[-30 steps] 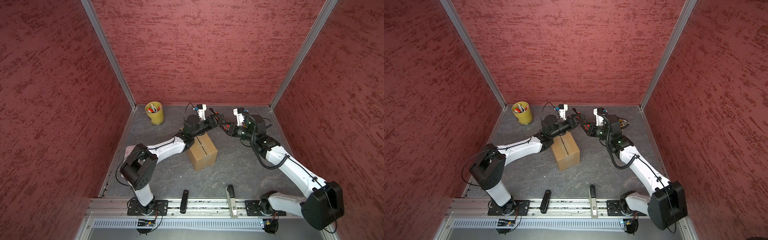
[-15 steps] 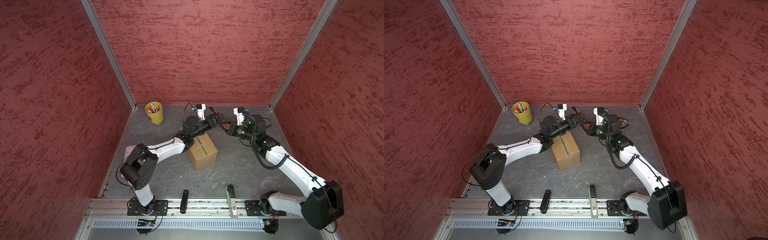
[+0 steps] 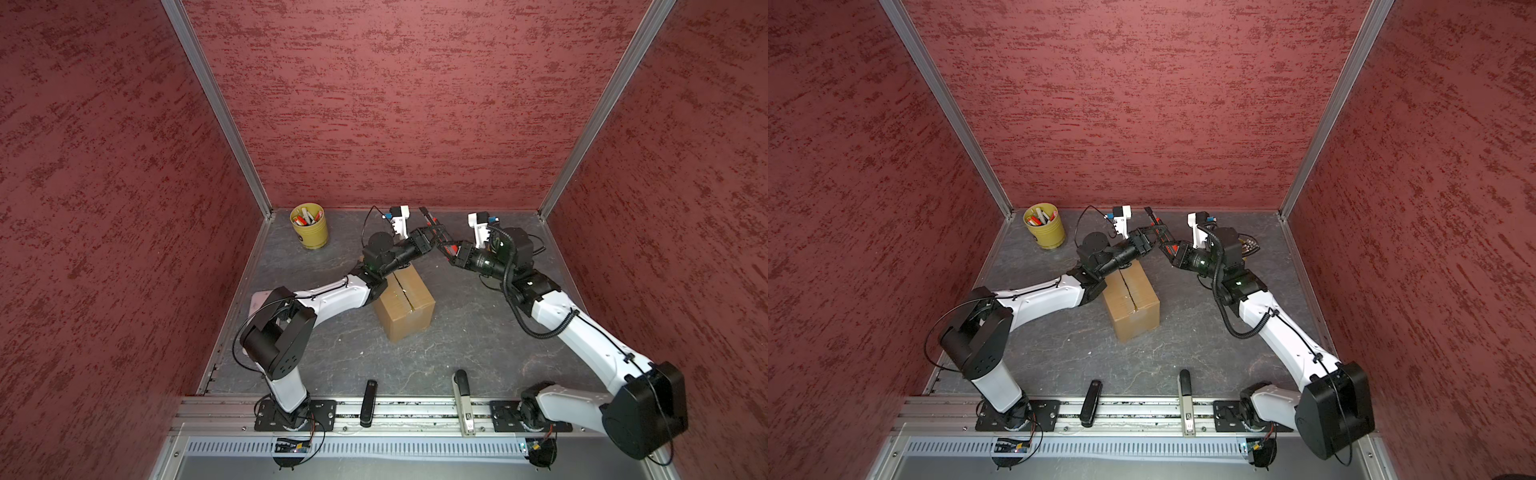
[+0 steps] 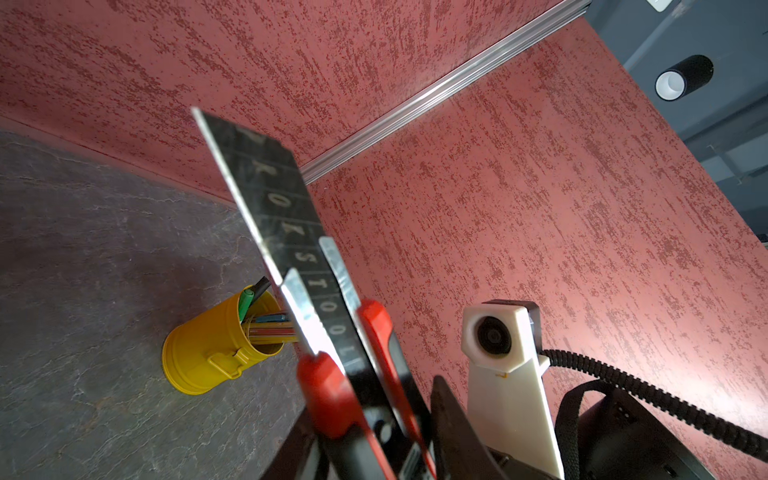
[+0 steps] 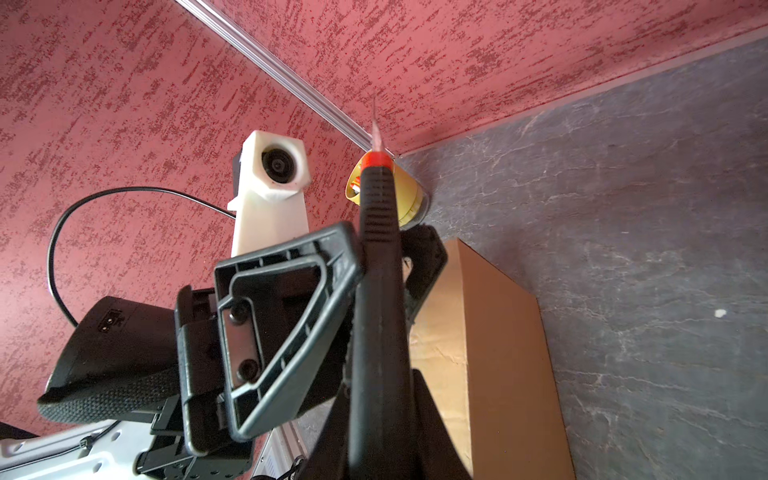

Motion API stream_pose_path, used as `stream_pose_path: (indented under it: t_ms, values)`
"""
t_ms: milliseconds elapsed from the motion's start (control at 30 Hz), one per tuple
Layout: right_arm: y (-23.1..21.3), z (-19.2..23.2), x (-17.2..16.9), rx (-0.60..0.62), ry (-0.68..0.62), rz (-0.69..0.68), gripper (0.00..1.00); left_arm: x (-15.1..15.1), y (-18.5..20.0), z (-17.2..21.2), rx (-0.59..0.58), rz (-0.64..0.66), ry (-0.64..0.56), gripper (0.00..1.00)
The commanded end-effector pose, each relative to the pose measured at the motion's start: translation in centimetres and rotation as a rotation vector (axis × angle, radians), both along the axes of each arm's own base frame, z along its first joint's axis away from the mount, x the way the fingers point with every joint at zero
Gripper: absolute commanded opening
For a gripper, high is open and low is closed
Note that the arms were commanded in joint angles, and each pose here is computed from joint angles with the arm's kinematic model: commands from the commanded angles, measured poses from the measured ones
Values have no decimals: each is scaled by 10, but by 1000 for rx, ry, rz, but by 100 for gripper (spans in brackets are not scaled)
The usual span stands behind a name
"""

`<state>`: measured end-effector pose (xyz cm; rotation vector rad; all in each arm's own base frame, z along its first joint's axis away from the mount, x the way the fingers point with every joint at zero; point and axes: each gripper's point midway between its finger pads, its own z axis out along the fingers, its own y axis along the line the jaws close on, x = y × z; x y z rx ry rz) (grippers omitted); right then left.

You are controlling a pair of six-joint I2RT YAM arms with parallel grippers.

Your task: Unpack the express box

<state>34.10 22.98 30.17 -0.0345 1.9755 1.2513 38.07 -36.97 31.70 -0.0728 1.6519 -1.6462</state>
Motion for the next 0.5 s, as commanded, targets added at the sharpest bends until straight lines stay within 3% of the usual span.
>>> stream_pose_path:
  t_ms: [0,467]
  values:
    - [1,19,1,28,-38,-5,3,0,-2,-7,27,5,-51,21]
    - [-3,26,2,47,-44,-36,30,-1,6,-9,15,14,-74,2]
